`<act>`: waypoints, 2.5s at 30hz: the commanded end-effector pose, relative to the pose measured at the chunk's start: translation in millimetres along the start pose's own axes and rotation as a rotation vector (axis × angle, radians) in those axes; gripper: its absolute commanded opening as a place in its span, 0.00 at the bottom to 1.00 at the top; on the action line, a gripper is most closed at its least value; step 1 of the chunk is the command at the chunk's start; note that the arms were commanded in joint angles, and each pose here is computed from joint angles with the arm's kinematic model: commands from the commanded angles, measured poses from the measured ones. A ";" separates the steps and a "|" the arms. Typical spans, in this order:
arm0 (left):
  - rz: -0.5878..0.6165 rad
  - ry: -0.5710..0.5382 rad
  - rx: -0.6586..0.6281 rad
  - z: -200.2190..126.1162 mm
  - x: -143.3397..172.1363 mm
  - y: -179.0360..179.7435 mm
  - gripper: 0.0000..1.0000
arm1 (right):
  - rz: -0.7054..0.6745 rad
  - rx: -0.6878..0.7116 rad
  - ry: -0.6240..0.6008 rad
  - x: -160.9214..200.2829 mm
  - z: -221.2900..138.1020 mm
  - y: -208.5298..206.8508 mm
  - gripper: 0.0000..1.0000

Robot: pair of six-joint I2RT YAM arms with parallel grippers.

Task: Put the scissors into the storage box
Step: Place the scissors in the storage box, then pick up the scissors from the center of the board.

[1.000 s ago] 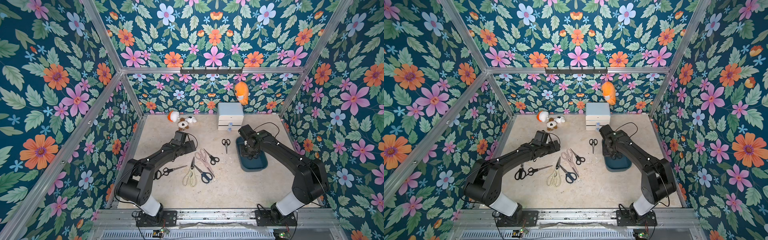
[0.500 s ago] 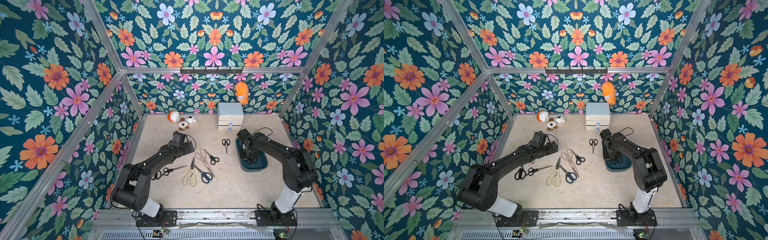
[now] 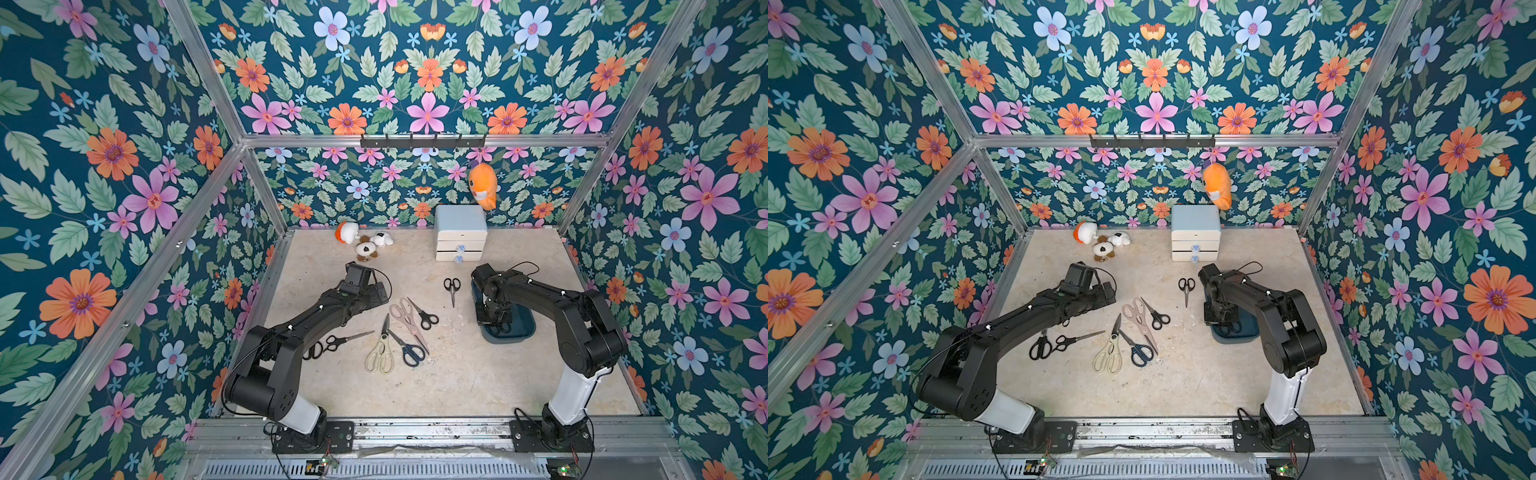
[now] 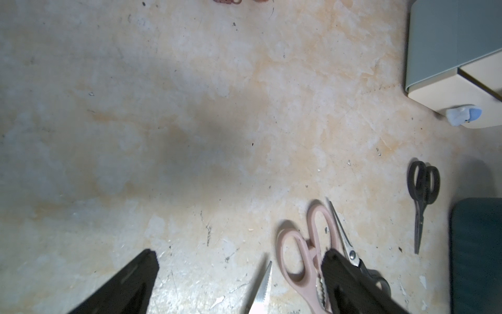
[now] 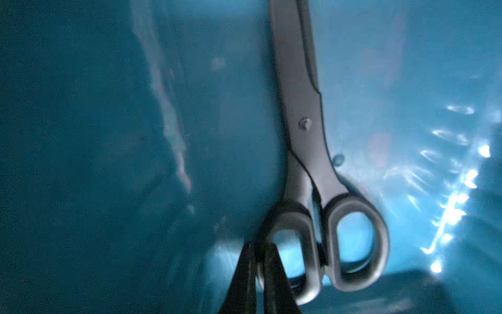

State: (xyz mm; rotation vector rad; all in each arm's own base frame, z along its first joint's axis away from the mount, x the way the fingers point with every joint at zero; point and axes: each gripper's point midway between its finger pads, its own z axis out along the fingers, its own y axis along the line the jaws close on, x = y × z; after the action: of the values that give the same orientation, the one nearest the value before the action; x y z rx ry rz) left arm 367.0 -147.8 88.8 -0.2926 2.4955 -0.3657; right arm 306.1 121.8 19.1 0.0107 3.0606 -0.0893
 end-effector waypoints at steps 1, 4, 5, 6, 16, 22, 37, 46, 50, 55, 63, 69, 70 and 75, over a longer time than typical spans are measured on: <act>0.009 -0.007 -0.004 -0.7 -2.3 -0.1 0.99 | 0.016 -0.022 -0.018 -3.0 -3.0 3.7 0.08; 0.011 -0.008 -0.008 -0.8 -2.0 1.0 0.99 | 0.018 -0.026 -0.046 -10.3 -15.6 4.2 0.15; 0.012 -0.007 -0.009 -0.5 -1.6 1.4 0.99 | 0.020 -0.024 -0.059 -13.6 -21.4 3.9 0.16; 0.013 -0.006 -0.009 -0.3 -1.1 1.3 0.99 | 0.019 -0.025 -0.067 -16.1 -26.3 4.2 0.16; 0.031 -0.009 -0.004 1.8 -4.5 -1.8 0.99 | 0.085 -0.105 -0.173 -49.7 -84.5 19.7 0.18; 0.050 -0.006 -0.009 2.7 -6.6 -2.4 0.99 | 0.119 -0.145 -0.208 -70.1 -94.3 48.2 0.18; 0.075 0.006 -0.029 -1.3 -1.6 3.9 0.99 | 0.155 -0.114 -0.152 -120.7 -54.7 91.8 0.17; 0.090 0.001 -0.031 0.8 -5.6 2.0 0.99 | 0.121 0.007 -0.128 -143.7 -33.2 88.6 0.17; 0.091 0.000 -0.025 3.1 -9.2 -1.4 0.99 | 0.100 0.038 -0.112 -147.5 -27.3 84.7 0.16; 0.091 -0.001 -0.025 6.6 -11.5 -2.7 0.99 | 0.134 0.023 -0.111 -154.1 -27.3 75.2 0.14; 0.103 0.003 -0.030 11.6 -16.7 -3.6 0.99 | 0.111 0.027 -0.105 -159.2 -22.4 72.1 0.15; 0.102 0.002 -0.034 12.5 -18.1 -2.7 0.99 | 0.103 0.030 -0.095 -159.1 -16.4 67.2 0.15; 0.101 0.004 -0.036 13.2 -17.8 -1.7 0.99 | 0.105 0.026 -0.094 -159.4 -15.8 66.8 0.15; 0.099 0.005 -0.036 14.1 -19.0 -2.2 0.99 | 0.103 -0.029 -0.083 -158.8 -11.5 75.0 0.16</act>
State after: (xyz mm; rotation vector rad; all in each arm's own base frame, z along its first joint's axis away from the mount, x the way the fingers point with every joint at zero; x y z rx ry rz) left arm 388.2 -148.2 86.9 -0.1900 2.5176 -0.2923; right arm 461.8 191.9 38.4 0.1703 2.9753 -0.0867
